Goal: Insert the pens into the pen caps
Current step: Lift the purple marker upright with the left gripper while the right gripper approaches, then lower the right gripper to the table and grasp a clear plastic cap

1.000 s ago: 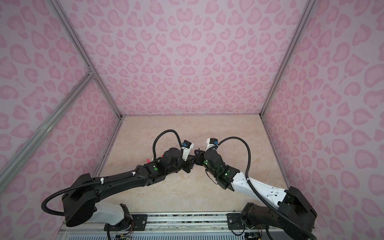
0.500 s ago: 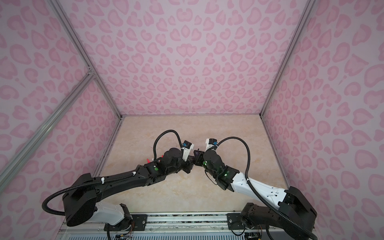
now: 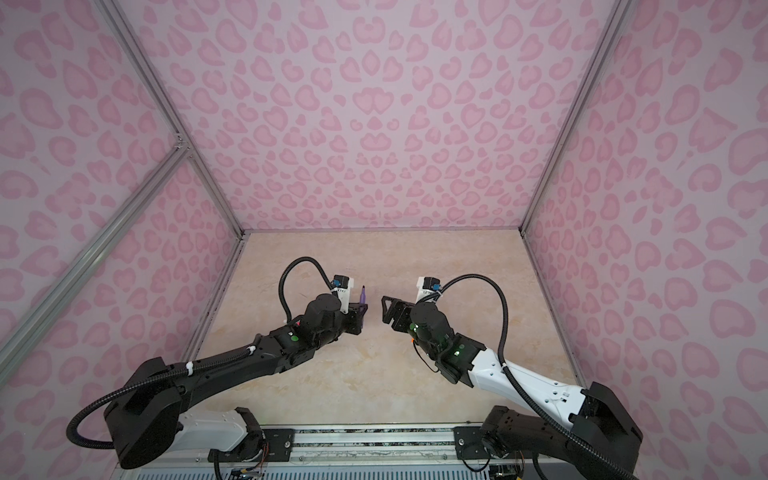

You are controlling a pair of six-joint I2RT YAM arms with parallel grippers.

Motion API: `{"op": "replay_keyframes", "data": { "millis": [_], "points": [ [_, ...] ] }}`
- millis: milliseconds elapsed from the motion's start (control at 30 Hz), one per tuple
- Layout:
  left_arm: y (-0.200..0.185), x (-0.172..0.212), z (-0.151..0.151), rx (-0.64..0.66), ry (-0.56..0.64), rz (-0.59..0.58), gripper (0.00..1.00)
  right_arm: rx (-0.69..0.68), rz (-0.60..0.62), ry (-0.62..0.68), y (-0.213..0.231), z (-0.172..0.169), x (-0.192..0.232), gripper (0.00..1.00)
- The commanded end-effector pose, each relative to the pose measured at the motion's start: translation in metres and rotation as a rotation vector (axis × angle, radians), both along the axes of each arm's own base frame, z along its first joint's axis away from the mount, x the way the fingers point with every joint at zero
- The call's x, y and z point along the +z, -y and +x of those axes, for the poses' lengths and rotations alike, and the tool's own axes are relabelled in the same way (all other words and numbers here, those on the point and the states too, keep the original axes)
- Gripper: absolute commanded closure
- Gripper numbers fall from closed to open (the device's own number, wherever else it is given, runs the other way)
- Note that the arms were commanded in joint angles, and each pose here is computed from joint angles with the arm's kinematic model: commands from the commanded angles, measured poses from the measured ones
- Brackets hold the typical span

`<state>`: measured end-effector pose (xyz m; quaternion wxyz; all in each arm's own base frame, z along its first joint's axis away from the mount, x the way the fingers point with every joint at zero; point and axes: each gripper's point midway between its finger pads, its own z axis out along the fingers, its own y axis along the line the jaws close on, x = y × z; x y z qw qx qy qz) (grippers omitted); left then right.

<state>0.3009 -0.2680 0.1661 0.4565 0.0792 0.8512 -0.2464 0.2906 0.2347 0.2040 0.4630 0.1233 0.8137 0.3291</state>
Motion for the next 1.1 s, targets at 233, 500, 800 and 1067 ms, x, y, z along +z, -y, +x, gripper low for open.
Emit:
{"op": "replay_keyframes", "data": {
  "millis": [233,500,800,1067],
  "points": [
    [-0.097,0.044,0.008,0.399,0.205,0.129,0.96,-0.122,-0.236,-0.068,0.021,0.036,-0.033,0.18],
    [-0.093,0.030,0.007,0.317,0.108,0.017,0.96,0.015,-0.519,-0.281,-0.038,0.098,-0.084,0.36],
    [-0.094,0.042,0.006,0.246,0.117,-0.056,0.96,0.066,-0.731,-0.389,-0.080,0.152,-0.133,0.45],
    [-0.093,0.047,0.002,0.223,0.132,-0.083,0.96,0.072,-0.858,-0.454,-0.083,0.170,-0.170,0.50]
  ]
}}
